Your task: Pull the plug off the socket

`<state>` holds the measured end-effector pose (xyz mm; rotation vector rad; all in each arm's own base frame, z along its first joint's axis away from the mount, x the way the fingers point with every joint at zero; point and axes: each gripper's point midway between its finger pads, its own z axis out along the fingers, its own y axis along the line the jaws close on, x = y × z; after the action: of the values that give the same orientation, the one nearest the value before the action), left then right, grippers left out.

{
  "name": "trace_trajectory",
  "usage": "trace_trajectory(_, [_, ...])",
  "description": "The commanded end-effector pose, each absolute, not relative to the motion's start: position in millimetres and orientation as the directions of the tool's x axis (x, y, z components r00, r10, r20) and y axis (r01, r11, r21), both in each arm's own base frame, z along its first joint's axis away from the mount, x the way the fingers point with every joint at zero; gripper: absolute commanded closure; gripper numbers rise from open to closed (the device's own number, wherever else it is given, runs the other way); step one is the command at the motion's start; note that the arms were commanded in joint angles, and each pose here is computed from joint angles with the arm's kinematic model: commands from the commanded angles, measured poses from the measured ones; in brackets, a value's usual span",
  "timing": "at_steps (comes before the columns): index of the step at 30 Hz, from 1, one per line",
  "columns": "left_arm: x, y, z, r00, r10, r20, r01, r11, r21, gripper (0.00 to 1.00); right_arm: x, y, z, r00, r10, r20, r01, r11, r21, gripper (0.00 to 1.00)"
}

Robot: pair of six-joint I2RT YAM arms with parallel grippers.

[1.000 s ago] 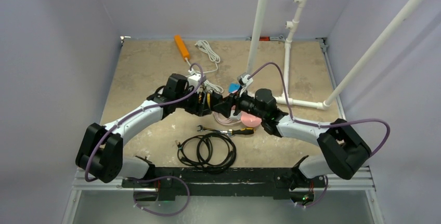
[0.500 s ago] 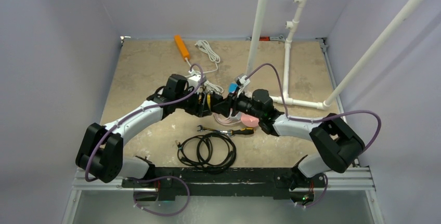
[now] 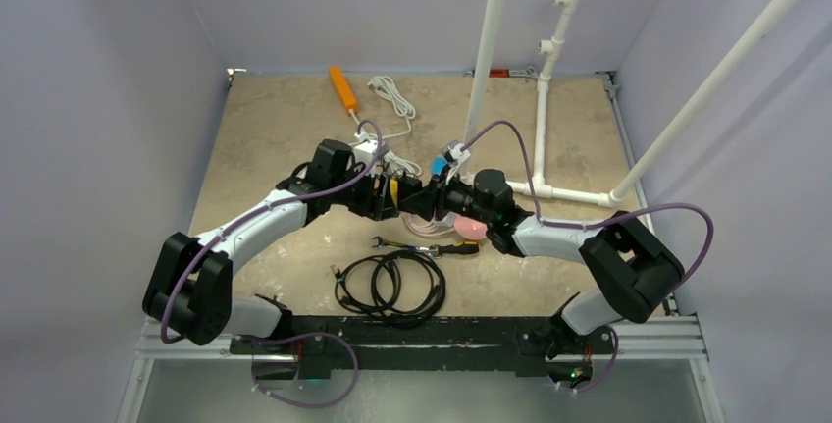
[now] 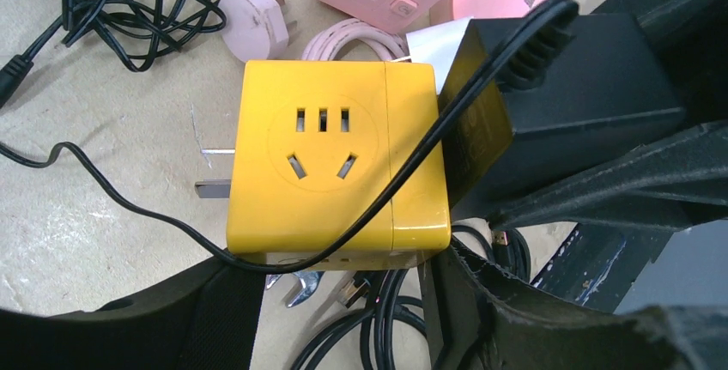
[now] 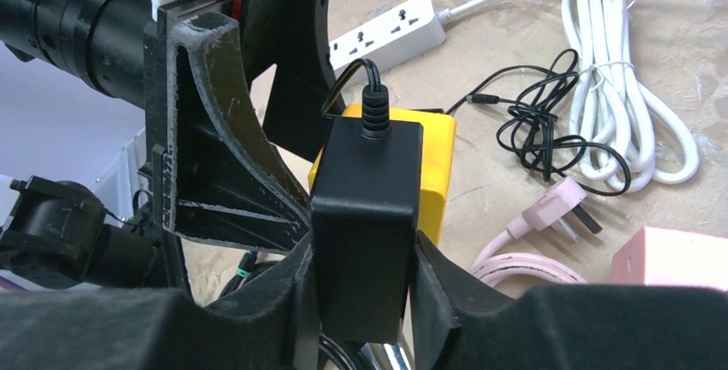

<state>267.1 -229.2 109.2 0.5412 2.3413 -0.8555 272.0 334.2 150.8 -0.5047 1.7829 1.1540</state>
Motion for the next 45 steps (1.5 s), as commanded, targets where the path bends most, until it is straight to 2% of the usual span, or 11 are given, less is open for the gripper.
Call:
trace_trajectory(1, [272.8, -241.3, 135.7, -0.690, 0.139, -0.710, 0.605, 0.649, -0.461, 1.00, 279.3, 338.8, 160.6, -0.474, 0.156, -0.867, -0.735, 0.472, 0.487, 0.77])
trace_trajectory(5, [275.0, -237.1, 133.4, -0.685, 0.148, -0.713, 0.598, 0.673, -0.435, 1.00, 286.0, 333.4, 158.7, -0.472, 0.160, -0.867, -0.707, 0.519, 0.481, 1.00])
trace_trajectory(10, [269.5, -239.6, 135.7, -0.631, 0.198, -0.750, 0.625, 0.702, -0.341, 1.00, 289.0, 328.5, 157.5, -0.471, 0.166, -0.866, -0.686, 0.548, 0.478, 1.00])
trace_trajectory(17, [278.3, -225.6, 123.8, -0.650, 0.215, -0.729, 0.566, 0.777, -0.276, 1.00, 294.2, 323.6, 162.8, -0.453, 0.195, -0.870, -0.666, 0.574, 0.476, 1.00])
trace_trajectory(24, [275.8, -230.3, 126.2, -0.653, 0.207, -0.729, 0.577, 0.760, -0.300, 1.00, 293.7, 322.3, 164.7, -0.446, 0.206, -0.871, -0.666, 0.573, 0.477, 1.00])
trace_trajectory(29, [273.1, -239.2, 137.4, -0.677, 0.123, -0.725, 0.579, 0.697, -0.423, 1.00, 293.0, 318.4, 165.9, -0.432, 0.227, -0.873, -0.661, 0.579, 0.478, 1.00])
trace_trajectory(35, [281.7, -233.1, 140.7, -0.709, 0.058, -0.703, 0.544, 0.679, -0.493, 1.00, 297.3, 314.7, 157.5, -0.434, 0.238, -0.869, -0.628, 0.612, 0.481, 1.00])
trace_trajectory(45, [283.8, -227.1, 134.5, -0.713, 0.071, -0.698, 0.536, 0.696, -0.478, 1.00, 295.8, 320.6, 156.6, -0.437, 0.229, -0.870, -0.632, 0.610, 0.478, 1.00])
